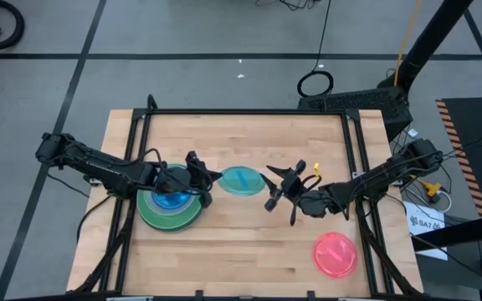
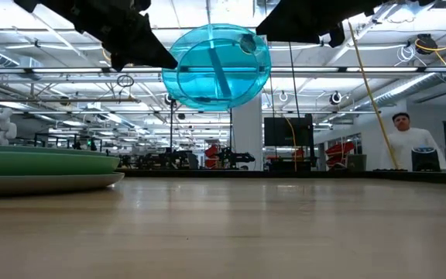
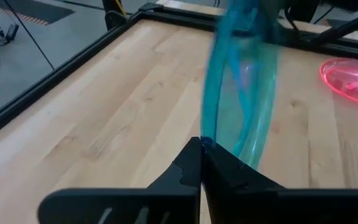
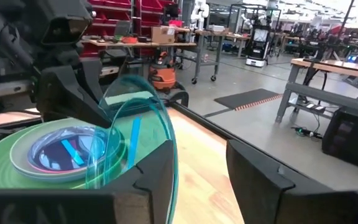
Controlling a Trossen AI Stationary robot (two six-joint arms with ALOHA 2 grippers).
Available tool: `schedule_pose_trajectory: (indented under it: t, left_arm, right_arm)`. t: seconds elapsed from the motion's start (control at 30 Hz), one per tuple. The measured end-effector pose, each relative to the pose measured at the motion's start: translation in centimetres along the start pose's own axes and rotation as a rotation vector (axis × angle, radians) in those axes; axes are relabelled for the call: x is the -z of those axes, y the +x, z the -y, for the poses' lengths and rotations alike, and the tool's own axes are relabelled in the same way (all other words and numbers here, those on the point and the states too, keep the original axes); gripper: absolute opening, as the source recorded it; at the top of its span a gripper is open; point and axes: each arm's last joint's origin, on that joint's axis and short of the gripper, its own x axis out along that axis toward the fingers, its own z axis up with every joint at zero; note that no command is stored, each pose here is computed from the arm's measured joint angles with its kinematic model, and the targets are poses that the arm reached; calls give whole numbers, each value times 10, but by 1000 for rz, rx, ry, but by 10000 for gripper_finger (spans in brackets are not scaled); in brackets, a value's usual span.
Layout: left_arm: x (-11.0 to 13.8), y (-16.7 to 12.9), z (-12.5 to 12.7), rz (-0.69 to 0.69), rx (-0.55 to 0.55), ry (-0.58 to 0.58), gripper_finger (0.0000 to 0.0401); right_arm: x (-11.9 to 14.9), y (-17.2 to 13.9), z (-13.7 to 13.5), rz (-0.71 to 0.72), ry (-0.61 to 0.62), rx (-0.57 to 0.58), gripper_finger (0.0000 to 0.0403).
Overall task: Stack plastic plates
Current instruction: Stack the light blue plate on top of the light blue plate
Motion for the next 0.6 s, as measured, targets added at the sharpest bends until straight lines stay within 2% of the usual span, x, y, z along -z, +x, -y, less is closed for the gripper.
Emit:
schedule_pose_trajectory:
  t: [0.2, 0.37, 0.5, 0.6]
  left_arm:
    - [1, -9, -5, -40, -13, -48, 6]
    - [2, -28, -15, -98, -25, -127, 6]
    - [5, -49, -25, -187, 4, -218, 6]
    - [14, -63, -34, -293, -25, -300, 6]
  right_arm:
    - [-1, 0, 1, 2, 26, 0, 144]
    - [-1, 0, 1, 2, 31, 1, 144]
    - [-1, 0, 1, 0, 26, 2, 144]
    - [0, 0, 1, -3, 22, 3, 144]
